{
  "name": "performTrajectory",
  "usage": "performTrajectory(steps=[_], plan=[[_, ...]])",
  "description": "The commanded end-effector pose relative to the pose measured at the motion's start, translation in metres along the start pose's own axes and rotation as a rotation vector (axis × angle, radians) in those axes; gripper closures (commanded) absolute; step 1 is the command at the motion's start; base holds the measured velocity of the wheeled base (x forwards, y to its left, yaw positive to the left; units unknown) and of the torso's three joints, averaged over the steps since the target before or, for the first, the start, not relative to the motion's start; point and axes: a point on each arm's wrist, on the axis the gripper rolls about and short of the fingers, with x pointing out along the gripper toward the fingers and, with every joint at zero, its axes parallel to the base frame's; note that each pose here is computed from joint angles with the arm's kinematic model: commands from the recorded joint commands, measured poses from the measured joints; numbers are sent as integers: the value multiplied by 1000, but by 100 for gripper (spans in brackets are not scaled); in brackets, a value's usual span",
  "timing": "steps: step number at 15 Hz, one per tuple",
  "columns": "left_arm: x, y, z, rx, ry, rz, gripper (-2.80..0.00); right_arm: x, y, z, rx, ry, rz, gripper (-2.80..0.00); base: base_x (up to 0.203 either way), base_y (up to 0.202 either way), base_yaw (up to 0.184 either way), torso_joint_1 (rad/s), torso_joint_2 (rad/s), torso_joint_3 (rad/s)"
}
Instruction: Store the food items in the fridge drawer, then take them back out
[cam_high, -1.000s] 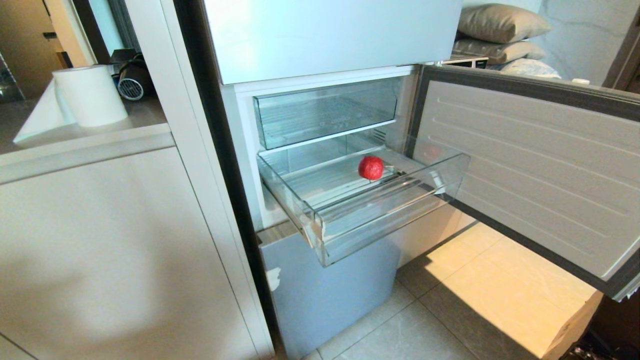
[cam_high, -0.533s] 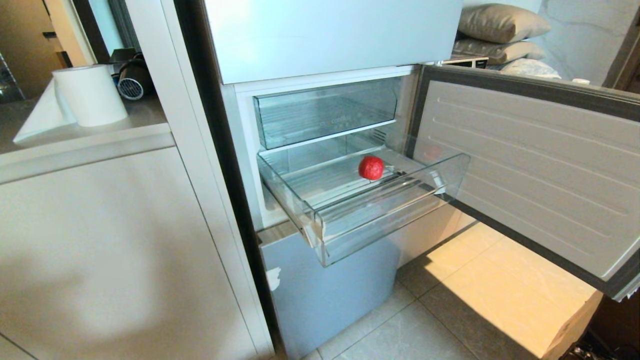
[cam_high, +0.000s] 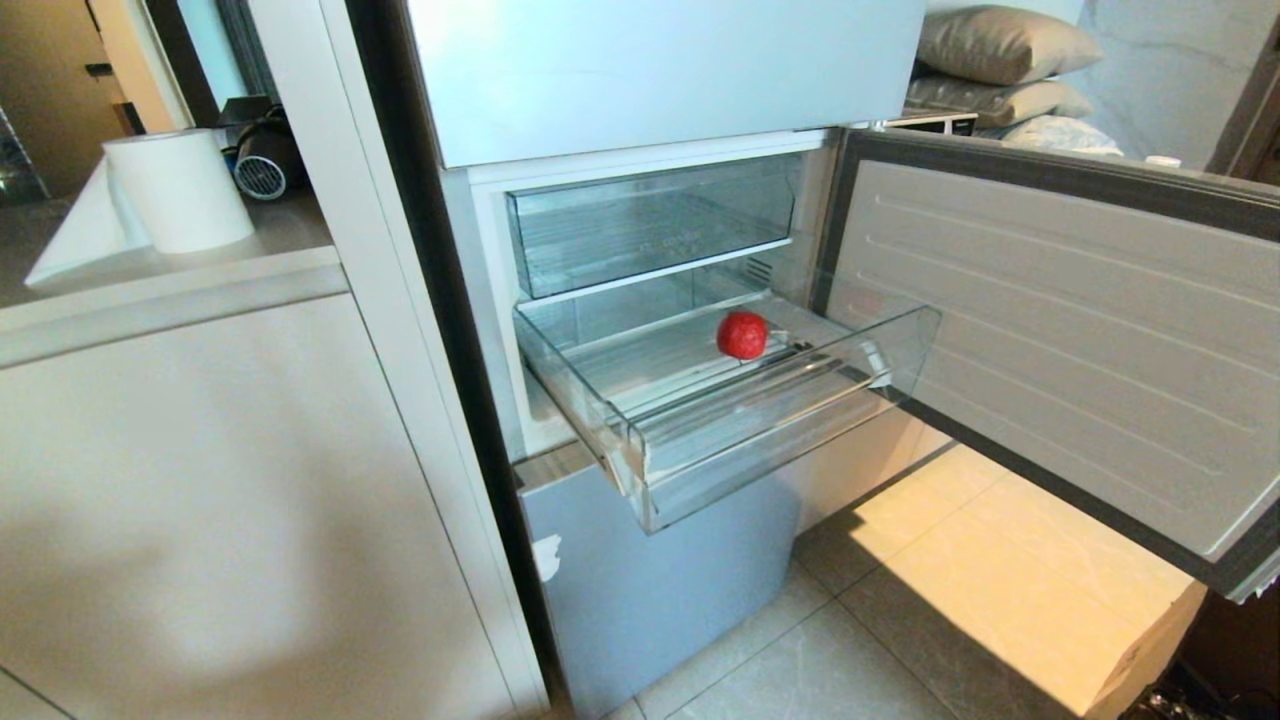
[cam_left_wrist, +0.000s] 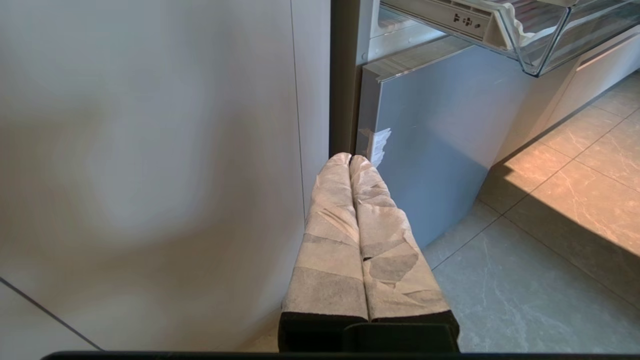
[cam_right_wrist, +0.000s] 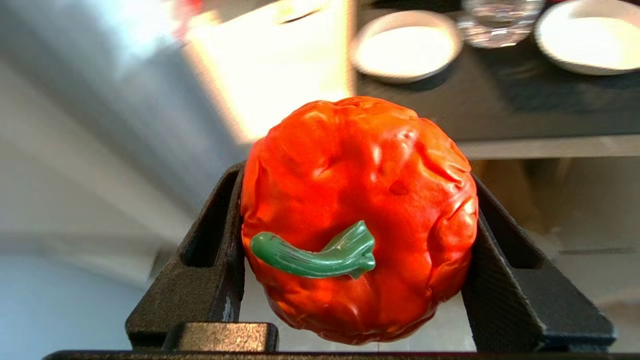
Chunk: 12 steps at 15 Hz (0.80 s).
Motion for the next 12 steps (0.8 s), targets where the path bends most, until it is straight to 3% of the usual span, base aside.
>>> performTrajectory(steps=[1,7,12], plan=[[0,0,0,0,2,0,0,48,-16,0,24,77,-86,0,0,0,0,0,0,0],[0,0,0,0,2,0,0,113,-70,14,86,88,-221,0,0,0,0,0,0,0],[0,0,0,0,2,-1,0,152,-126,30,123,41,-306,0,0,0,0,0,0,0]])
